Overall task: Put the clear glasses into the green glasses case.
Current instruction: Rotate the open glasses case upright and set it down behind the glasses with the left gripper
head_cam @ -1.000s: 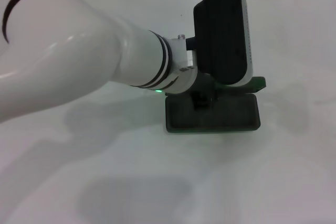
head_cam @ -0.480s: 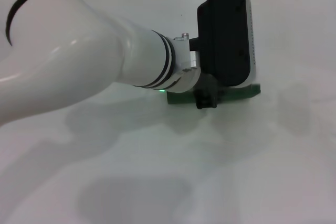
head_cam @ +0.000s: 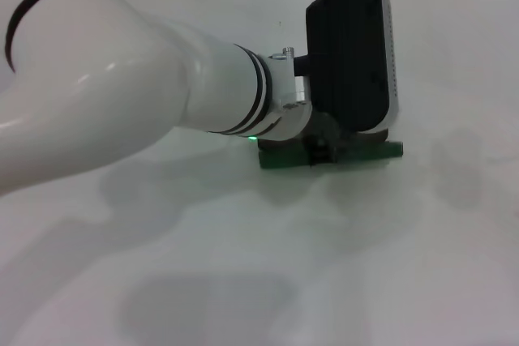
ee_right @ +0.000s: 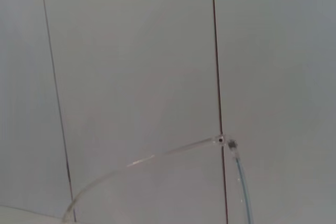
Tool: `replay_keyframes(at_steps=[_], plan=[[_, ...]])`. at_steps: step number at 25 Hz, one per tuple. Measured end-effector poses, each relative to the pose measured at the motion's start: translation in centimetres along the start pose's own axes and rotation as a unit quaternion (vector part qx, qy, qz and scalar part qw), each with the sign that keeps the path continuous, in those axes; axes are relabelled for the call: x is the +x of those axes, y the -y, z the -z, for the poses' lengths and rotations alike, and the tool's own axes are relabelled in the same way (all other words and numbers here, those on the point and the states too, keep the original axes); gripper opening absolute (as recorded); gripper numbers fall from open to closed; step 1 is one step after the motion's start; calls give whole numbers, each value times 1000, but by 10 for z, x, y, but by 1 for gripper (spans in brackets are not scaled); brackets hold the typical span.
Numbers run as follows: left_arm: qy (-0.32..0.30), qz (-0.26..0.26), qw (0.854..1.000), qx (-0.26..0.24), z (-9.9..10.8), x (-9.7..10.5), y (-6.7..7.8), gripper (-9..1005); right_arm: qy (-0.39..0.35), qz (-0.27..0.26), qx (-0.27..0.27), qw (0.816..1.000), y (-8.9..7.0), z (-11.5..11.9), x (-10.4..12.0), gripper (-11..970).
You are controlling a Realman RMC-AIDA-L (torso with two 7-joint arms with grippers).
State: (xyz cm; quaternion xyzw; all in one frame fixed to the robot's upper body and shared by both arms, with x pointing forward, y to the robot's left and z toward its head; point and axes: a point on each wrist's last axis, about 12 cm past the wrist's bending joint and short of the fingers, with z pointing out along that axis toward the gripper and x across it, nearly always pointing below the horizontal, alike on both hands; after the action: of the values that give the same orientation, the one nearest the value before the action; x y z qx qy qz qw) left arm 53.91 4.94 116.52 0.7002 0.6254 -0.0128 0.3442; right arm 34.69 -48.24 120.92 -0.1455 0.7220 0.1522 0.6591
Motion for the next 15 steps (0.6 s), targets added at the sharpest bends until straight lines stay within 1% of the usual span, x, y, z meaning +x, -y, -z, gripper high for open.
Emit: replay_keyframes(at_steps=[2, 9, 15], plan=[[3, 3, 1000, -3, 0, 1, 0, 393, -1, 1, 0, 1000, 0, 1, 0, 73], [10, 29, 999, -16, -4, 14, 5, 390, 1, -10, -7, 1000, 0, -2, 4, 73], [7, 27, 1000, -13, -14, 20, 14, 387, -2, -12, -9, 1000, 1, -3, 5, 73]])
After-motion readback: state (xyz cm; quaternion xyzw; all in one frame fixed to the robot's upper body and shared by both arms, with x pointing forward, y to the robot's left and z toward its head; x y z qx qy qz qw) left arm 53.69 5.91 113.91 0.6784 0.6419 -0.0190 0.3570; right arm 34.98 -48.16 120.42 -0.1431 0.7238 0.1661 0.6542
